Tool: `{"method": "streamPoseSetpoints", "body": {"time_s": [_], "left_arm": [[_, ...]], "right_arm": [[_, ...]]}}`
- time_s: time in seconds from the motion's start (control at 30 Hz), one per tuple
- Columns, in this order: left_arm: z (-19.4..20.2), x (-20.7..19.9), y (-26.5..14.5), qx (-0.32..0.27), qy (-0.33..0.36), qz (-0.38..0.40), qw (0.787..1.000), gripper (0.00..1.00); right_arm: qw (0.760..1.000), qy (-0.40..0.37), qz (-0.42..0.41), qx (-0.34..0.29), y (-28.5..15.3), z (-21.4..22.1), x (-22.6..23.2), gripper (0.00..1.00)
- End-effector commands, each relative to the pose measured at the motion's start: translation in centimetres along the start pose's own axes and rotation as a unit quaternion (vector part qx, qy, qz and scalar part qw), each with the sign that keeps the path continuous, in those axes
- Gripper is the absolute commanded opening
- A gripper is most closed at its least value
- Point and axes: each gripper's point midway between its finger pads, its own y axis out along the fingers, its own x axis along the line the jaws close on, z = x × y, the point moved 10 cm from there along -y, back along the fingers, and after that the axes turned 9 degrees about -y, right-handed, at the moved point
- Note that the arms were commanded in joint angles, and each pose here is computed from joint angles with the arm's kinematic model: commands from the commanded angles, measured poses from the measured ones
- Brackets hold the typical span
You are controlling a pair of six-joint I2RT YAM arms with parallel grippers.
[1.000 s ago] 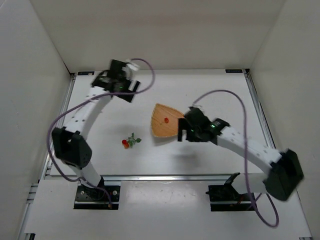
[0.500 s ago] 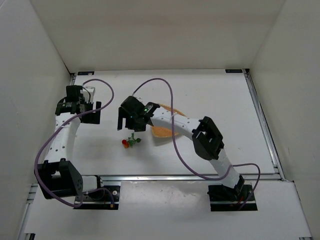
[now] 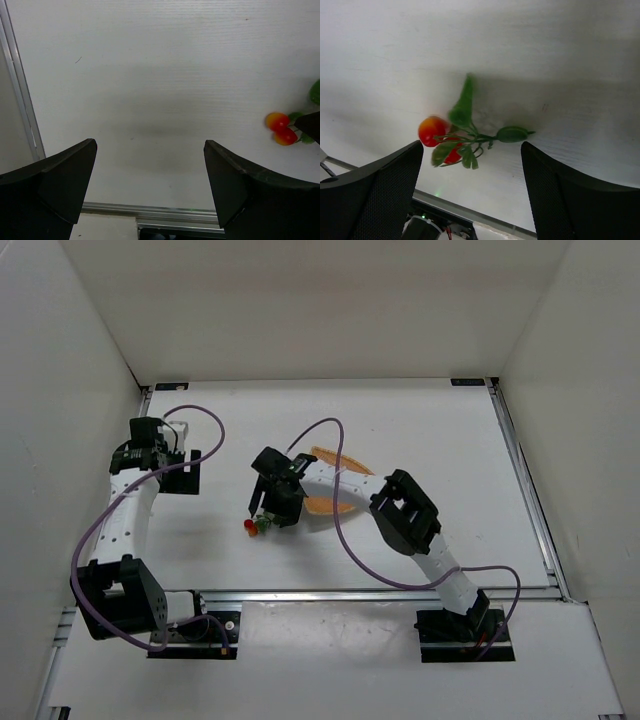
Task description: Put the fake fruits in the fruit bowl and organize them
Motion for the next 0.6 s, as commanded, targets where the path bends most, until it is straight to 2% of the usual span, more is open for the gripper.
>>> {"method": "streamPoseSetpoints", "body": {"time_s": [0.0, 0.13, 0.23, 0.37, 0.4, 0.57], "left_arm": [[-0.1, -0.2, -0.1, -0.01, -0.006, 0.015, 1.0, 1.0], [0.2, 0.0, 0.1, -0.004, -0.002, 0.005, 1.0, 1.0], [0.2, 0.2, 0.1, -0.004, -0.001, 0.003, 1.0, 1.0], [0.2, 0.2, 0.1, -0.004, -0.001, 0.007, 1.0, 1.0], [0.2, 0.2, 0.1, -0.004, -0.001, 0.007, 1.0, 1.0], [0.2, 0.2, 0.3, 0.001, -0.001, 0.008, 1.0, 1.0]], "right_arm": [[0.998, 0.055, 0.011, 0.033, 1.2, 0.8, -0.4, 0.82], [0.996, 0.078, 0.016, 0.039, 2.0, 0.5, -0.6, 0.76], [0.995, 0.089, 0.024, 0.043, 2.3, 0.7, -1.0, 0.64], [0.994, 0.094, 0.027, 0.049, 2.7, 0.5, -1.4, 0.4], [0.995, 0.087, 0.022, 0.046, 2.5, 0.3, -1.2, 0.31], [0.995, 0.083, 0.022, 0.046, 2.5, 0.3, -1.2, 0.09]]}}
